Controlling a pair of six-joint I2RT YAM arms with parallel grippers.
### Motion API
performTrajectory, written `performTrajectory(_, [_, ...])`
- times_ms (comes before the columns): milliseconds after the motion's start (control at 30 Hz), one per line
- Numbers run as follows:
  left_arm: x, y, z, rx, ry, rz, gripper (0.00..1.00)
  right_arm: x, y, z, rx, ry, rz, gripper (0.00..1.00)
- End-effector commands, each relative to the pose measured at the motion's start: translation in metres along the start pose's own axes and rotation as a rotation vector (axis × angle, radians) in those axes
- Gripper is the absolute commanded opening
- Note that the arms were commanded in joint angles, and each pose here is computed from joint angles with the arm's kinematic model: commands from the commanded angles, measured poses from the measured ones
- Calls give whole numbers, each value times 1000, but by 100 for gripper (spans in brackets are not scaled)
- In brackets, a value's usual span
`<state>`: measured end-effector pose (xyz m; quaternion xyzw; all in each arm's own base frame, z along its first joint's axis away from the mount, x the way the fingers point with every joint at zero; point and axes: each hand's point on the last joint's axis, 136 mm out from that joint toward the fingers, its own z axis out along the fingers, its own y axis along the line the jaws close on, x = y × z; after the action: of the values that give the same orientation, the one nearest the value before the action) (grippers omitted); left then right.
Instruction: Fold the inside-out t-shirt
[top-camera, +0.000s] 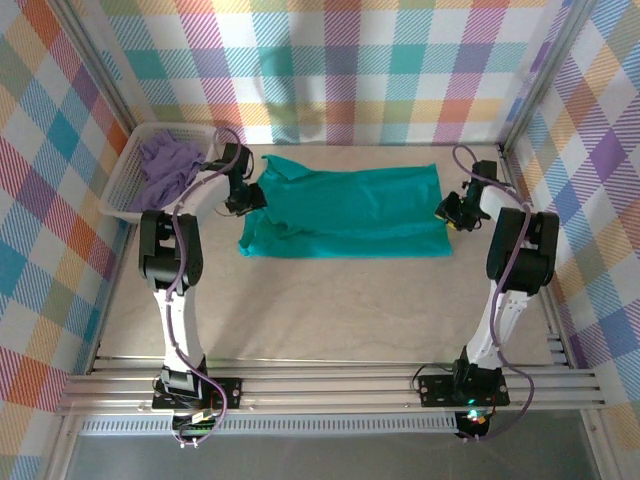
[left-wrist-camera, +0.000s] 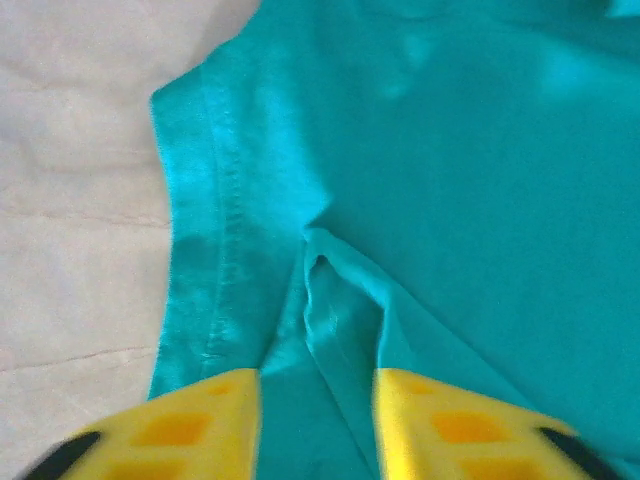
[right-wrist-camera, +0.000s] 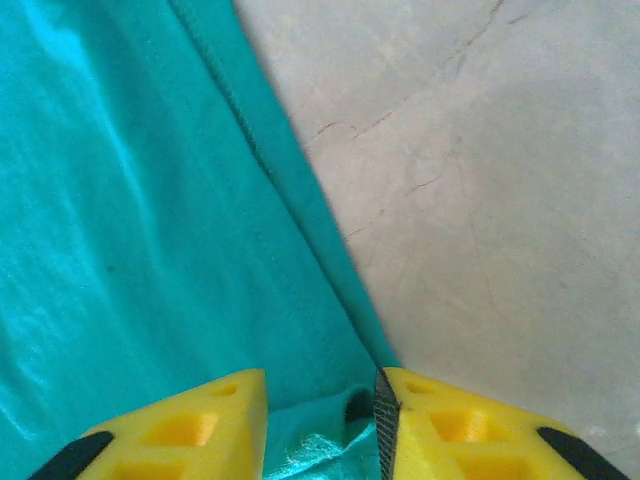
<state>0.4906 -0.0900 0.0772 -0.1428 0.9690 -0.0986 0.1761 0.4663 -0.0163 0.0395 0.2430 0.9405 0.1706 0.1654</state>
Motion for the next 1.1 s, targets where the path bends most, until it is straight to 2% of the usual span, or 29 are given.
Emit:
performTrajectory(0, [-12, 8, -41, -30, -76, -1, 45, -7, 15, -40, 6, -74, -73, 39])
performTrajectory(100, [9, 10, -67, 5, -144, -20, 50, 19, 32, -59, -21, -107, -131, 47])
performTrajectory(200, [47, -11, -72, 161, -147, -32, 52, 56, 51, -58, -102, -63, -175, 51])
performTrajectory(300, [80, -36, -57, 298, -77, -28, 52, 75, 57, -45, -160, 8, -178, 51])
performTrajectory(433, [84, -55, -30, 356, -38, 3, 52, 76, 42, -27, -96, 46, -170, 48])
performTrajectory(600, [80, -35, 7, 242, -17, 6, 50, 77, 11, -9, 54, 104, -156, 46])
performTrajectory(733, [102, 0, 21, 119, 37, -12, 50, 90, -13, -6, 166, 186, -143, 45])
performTrajectory(933, [166, 24, 29, 111, 157, -51, 49, 125, -41, -20, 278, 262, -127, 43])
performTrajectory(1067, [210, 34, 13, 108, 197, -43, 50, 151, -57, -39, 299, 225, -80, 43])
